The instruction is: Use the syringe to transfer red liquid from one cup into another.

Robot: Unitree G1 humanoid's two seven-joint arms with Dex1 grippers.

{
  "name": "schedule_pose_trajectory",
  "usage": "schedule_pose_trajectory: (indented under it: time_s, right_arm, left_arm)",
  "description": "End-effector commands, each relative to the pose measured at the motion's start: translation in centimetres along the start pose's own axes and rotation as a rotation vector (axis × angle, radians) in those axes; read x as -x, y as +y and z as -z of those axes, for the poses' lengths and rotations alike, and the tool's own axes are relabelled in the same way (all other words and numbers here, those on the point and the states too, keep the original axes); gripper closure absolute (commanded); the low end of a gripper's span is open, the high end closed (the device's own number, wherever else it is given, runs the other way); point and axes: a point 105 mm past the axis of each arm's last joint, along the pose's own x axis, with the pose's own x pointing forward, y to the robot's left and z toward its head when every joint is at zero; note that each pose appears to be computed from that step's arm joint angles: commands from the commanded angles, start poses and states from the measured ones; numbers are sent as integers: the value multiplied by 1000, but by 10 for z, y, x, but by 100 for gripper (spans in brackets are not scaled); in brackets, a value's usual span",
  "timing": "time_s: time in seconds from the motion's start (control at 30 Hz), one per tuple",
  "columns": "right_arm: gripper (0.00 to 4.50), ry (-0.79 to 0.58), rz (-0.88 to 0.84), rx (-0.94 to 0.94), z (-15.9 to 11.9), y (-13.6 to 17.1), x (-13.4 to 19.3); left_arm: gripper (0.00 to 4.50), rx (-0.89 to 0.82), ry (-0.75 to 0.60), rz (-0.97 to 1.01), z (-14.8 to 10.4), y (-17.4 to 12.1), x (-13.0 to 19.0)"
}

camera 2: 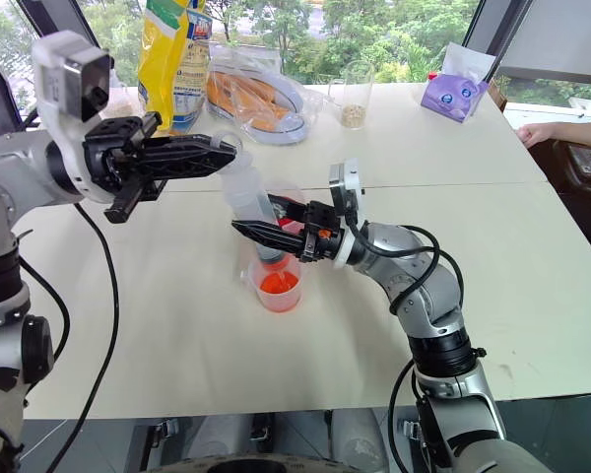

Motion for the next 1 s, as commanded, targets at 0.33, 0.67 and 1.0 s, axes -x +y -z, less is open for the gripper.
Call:
schedule_pose_trajectory:
  time_s: [0.33,0.67,1.0]
  right_arm:
    - [311,-132,-28,121,-58,7,-10]
    - [311,-153,-26,107,-70,6,-12]
    - [311,-112,-21,32,-51,5,-8]
  left_arm:
    - [445,39,91,64,29,-10,-8]
    - [445,78,114,70,43,-15,-8]
    - [300,73,68,-14,23,1,-2]
